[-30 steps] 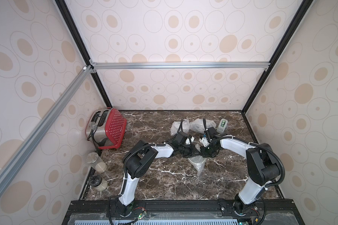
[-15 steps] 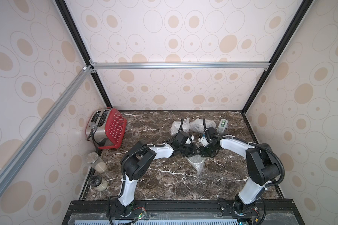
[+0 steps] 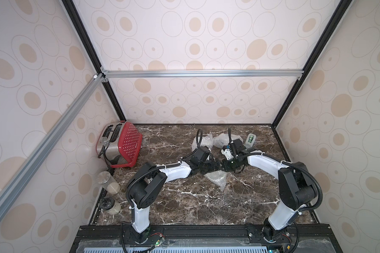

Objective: Wrap bowls in bubble wrap
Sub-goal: Wrap the bowl in bubble wrap.

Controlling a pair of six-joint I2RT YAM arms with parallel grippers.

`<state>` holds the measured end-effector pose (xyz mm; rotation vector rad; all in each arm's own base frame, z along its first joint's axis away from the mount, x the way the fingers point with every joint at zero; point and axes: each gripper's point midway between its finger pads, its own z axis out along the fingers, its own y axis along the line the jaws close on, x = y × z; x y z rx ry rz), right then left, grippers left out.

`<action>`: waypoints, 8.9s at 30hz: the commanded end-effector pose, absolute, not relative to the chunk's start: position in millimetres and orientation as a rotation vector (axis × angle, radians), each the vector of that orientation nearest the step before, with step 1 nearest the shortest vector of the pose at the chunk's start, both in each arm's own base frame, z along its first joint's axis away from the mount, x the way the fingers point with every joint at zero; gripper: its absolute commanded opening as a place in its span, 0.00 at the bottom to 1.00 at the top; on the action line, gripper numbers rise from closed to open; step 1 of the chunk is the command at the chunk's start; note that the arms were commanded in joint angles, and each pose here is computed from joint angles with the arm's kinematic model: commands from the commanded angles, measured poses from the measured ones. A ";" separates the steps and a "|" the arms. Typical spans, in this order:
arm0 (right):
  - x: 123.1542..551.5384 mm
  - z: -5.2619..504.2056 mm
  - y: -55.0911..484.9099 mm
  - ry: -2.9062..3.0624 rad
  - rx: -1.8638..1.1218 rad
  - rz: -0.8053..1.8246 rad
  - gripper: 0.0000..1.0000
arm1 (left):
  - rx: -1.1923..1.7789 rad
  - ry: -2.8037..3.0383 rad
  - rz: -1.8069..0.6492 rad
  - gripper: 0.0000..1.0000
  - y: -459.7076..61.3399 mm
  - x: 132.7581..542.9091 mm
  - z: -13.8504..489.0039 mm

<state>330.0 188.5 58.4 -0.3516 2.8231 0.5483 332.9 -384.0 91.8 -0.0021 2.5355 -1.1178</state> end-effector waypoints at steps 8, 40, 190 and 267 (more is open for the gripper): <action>268.7 10.0 188.9 3.077 -0.412 0.634 0.16 | 0.031 2.484 -1.110 0.65 -398.6 352.2 85.8; 274.2 7.2 174.4 3.103 -0.317 0.610 0.16 | -0.004 2.244 -0.894 0.65 -300.3 317.1 197.6; 314.7 100.6 152.7 2.834 -0.230 0.797 0.66 | 0.044 2.524 -1.172 0.65 -362.8 298.3 46.8; 296.8 50.6 181.0 2.985 -0.350 0.594 0.40 | -0.130 2.441 -1.199 0.49 -332.6 282.1 71.7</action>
